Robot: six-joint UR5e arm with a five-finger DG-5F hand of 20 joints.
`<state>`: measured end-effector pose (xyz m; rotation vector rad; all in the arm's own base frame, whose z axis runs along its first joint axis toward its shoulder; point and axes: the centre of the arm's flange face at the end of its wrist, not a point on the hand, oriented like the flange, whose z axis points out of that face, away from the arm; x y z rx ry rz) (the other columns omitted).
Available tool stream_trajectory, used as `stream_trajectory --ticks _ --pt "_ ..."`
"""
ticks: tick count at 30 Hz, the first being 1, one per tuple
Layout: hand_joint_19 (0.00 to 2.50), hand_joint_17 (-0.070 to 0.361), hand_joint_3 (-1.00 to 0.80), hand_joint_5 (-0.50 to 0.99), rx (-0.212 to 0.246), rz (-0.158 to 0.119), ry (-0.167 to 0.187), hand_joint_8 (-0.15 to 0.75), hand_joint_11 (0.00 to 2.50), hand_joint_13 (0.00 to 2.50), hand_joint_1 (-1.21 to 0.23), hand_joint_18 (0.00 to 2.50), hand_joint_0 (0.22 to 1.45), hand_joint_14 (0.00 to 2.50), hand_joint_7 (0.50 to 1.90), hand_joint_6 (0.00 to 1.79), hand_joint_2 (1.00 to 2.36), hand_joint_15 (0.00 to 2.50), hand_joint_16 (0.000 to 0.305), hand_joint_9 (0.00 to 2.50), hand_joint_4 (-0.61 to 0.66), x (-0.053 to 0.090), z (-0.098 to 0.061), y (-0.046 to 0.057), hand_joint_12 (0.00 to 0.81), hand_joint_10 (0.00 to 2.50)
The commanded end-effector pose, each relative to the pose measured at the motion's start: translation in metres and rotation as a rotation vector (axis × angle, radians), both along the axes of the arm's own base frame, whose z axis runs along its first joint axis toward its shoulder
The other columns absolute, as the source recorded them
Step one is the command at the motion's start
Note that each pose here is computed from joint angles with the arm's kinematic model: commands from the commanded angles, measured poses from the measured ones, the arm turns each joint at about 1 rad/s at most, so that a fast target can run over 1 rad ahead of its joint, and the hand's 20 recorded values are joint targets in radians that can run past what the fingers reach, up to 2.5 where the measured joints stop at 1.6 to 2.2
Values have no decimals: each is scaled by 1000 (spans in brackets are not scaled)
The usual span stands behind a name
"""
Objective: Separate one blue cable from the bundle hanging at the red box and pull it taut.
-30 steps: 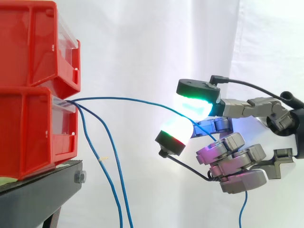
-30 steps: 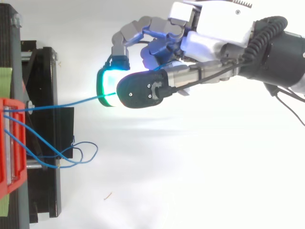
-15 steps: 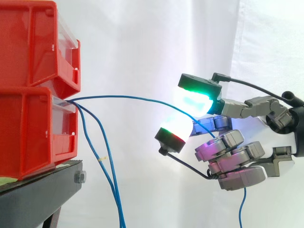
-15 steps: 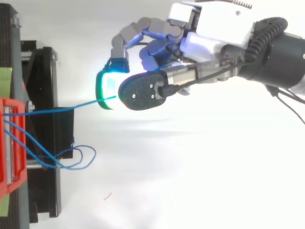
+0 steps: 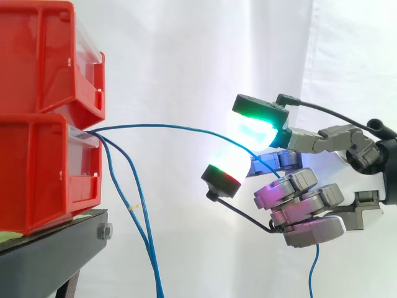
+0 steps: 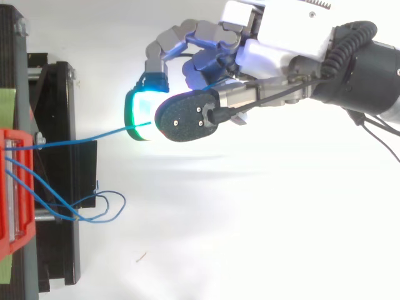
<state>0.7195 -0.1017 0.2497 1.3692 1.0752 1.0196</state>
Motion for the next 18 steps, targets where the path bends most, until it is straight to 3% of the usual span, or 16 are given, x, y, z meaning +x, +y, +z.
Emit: stream_trajectory --ticks 1,4,7,18 --pt "1476 88 -439 -125 0 1 1 306 1524 1032 -613 1377 631 2500 1052 919 1004 1287 39 712 -3 0 0 1 334 2500" --pt "1472 88 -291 -102 0 1 -1 293 1506 1037 -702 1384 612 2500 1131 910 1014 1286 39 742 -103 0 0 1 326 2500" --pt "1379 97 -234 -88 0 3 1 296 1517 1067 -727 1398 605 2500 1148 905 1015 1261 43 778 -120 0 0 2 338 2500" --pt "1274 112 -76 -100 -6 9 4 344 1489 1077 -797 1426 623 2500 1180 921 1015 1255 50 733 -4 0 0 3 365 2500"
